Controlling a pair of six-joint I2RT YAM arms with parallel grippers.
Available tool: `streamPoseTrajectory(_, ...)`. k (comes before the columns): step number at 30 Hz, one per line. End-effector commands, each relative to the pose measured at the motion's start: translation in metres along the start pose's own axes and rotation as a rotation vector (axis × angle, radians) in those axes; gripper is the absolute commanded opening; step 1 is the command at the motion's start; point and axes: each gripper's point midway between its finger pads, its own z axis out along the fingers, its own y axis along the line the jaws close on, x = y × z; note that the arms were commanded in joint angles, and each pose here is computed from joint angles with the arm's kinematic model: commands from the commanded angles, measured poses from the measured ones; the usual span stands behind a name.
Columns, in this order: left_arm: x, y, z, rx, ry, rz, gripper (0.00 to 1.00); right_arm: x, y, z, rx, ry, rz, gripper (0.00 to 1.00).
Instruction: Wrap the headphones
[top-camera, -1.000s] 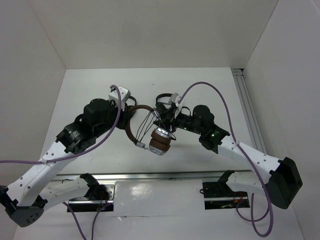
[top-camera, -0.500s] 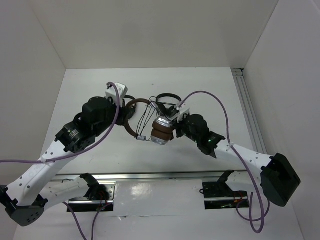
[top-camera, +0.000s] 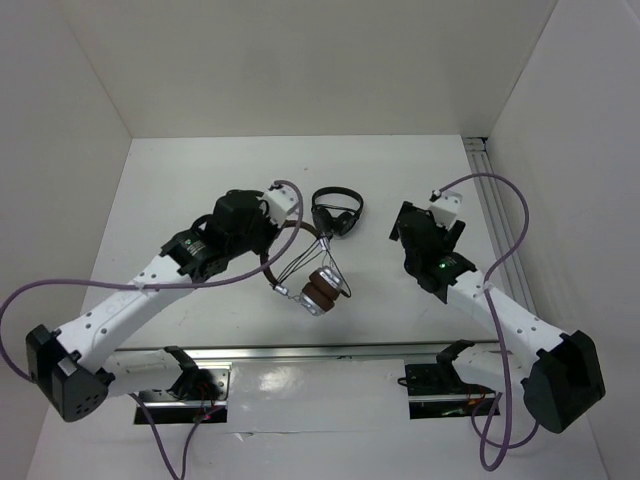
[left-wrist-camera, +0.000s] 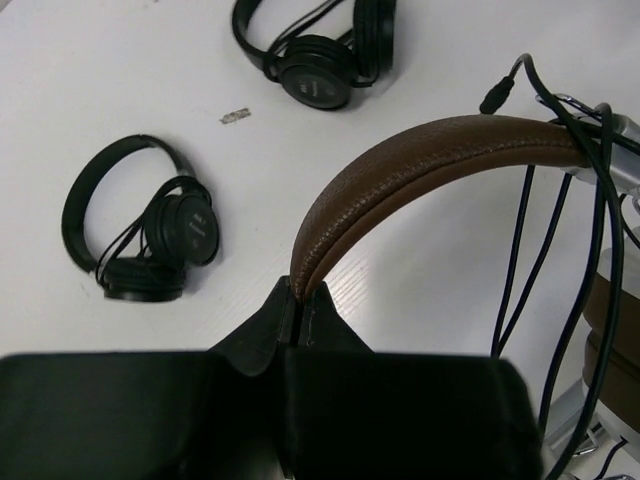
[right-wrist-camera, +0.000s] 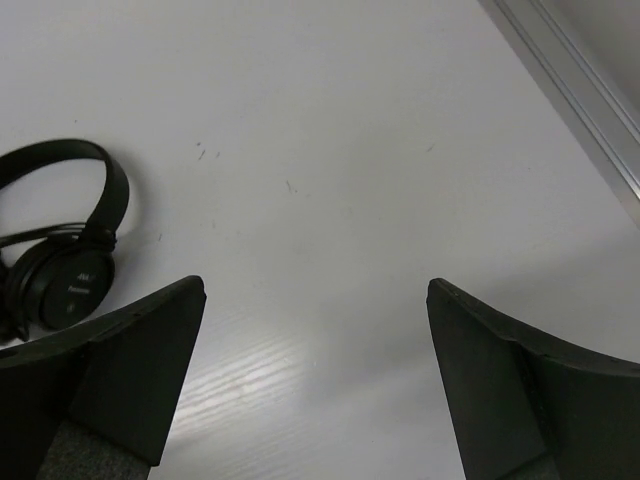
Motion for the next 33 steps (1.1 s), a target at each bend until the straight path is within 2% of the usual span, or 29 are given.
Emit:
streamPoseTrajectory(1, -0.050, -0.007, 0.018, 0.080, -0.138, 0.108, 0.00, -0.025, -0.014, -0.006, 0.069, -0.030, 0.119, 0.99)
streamPoseTrajectory(2, -0.042, -0.014, 0.036, 0.119, -0.095, 0.124, 0.00, -0.034, -0.014, -0.010, 0.039, -0.047, 0.139, 0.99)
streamPoseTrajectory(5, -0.045, -0.022, 0.060, 0.195, -0.083, 0.172, 0.00, -0.040, -0.003, -0.019, -0.060, -0.054, 0.158, 0.99)
streamPoseTrajectory(7, -0.032, -0.036, 0.083, 0.291, -0.053, 0.199, 0.00, -0.041, 0.004, -0.021, -0.104, -0.047, 0.155, 0.99)
streamPoseTrajectory(17, 0.012, -0.051, 0.165, 0.507, 0.072, 0.183, 0.00, -0.032, 0.006, -0.022, -0.148, -0.018, 0.108, 0.99)
streamPoseTrajectory(33, 0.044, -0.092, 0.194, 0.747, 0.128, 0.185, 0.00, -0.018, 0.016, -0.017, -0.188, 0.013, 0.079, 0.99)
